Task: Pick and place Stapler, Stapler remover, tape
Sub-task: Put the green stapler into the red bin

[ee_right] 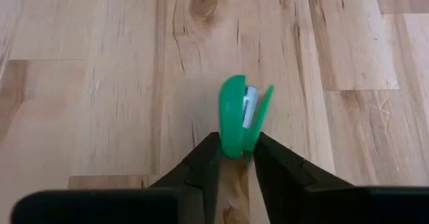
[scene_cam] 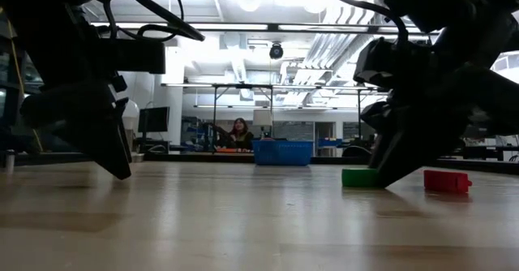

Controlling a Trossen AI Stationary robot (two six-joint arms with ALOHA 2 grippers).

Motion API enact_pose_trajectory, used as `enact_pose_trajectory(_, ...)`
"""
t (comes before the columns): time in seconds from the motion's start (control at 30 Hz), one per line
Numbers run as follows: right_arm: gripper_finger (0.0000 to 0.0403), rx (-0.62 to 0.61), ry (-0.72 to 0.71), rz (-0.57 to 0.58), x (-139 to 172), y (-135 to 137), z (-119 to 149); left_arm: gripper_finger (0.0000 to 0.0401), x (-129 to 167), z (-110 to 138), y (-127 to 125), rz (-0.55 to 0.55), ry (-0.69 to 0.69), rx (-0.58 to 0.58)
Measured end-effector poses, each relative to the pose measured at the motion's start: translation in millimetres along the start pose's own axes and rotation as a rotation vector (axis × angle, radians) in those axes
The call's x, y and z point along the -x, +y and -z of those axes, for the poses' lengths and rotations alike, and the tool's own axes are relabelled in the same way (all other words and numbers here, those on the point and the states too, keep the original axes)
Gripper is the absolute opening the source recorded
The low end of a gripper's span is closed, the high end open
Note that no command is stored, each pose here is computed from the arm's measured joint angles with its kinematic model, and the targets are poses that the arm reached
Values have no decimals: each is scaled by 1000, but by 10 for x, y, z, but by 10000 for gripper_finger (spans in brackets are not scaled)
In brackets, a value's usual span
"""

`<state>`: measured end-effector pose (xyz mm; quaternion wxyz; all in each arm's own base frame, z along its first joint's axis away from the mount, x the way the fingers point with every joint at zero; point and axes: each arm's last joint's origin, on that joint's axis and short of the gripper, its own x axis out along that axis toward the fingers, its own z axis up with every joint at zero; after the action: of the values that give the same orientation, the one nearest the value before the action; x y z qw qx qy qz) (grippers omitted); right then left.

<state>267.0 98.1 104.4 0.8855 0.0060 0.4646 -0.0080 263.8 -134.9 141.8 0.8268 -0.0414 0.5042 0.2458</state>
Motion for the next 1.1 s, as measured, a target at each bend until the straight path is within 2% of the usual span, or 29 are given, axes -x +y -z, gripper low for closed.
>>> enact_pose_trajectory(0.23,47,21,0,14,-1,-3,5,215,0,-3,-6,6,-3,6)
enact_pose_trajectory(0.4,45,48,-4,16,-3,-5,3,215,1,-27,-30,24,-29,9)
enact_pose_trajectory(0.57,42,108,-59,-9,40,-10,-65,215,-6,-94,-51,21,-111,-10)
enact_pose_trajectory(0.77,41,168,-144,5,99,-111,-198,215,-60,-301,-42,29,-235,-36)
enact_pose_trajectory(1.1,40,242,-314,6,103,-302,-424,215,-133,-726,10,142,-413,-126)
